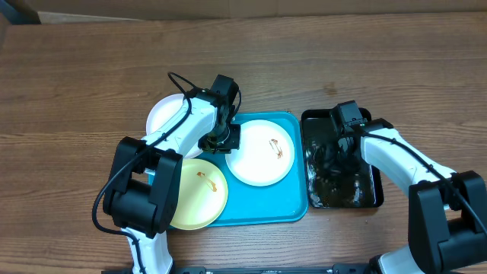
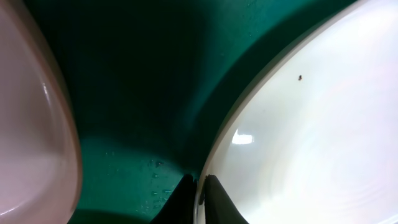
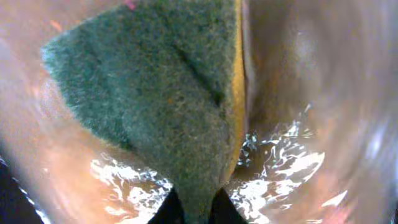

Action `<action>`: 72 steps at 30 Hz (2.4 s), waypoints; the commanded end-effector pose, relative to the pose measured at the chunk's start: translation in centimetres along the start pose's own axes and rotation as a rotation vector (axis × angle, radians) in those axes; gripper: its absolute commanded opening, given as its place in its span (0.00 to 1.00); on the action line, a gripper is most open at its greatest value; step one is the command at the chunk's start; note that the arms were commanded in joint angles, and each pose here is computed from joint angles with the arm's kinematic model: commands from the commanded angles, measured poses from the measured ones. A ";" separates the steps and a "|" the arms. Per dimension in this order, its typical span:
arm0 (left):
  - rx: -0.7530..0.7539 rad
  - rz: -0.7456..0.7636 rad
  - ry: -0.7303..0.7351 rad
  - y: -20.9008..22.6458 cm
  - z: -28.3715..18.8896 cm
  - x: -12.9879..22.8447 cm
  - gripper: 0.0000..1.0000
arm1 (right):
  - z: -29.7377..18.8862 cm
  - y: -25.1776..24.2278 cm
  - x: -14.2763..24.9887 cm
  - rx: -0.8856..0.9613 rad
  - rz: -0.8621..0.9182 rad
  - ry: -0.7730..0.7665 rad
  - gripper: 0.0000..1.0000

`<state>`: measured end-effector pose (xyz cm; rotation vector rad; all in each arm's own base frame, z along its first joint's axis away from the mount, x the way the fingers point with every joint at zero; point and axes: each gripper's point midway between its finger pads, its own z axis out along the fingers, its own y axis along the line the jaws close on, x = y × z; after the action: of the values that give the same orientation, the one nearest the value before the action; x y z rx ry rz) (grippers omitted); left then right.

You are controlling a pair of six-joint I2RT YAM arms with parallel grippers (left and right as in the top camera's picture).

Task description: Clean dirty plates on tray and stack at the side

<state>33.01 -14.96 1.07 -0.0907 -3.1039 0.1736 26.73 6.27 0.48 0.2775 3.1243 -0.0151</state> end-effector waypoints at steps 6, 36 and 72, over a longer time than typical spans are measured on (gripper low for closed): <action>0.002 -0.016 0.022 0.1 0.4 0.2 0.11 | -2.7 1.5 -4.2 -0.028 -0.004 -0.120 0.89; -0.003 -0.017 0.034 0.2 0.4 0.5 0.13 | -1.8 0.1 -3.9 0.042 0.004 -0.130 0.78; 0.052 -0.019 0.051 -0.7 0.4 0.8 0.04 | -7.4 0.8 -1.9 -0.021 -0.044 -0.033 0.04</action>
<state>32.00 -15.53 1.20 -0.0810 -3.0539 0.2319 28.53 6.71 6.98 0.1892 3.1177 -0.0063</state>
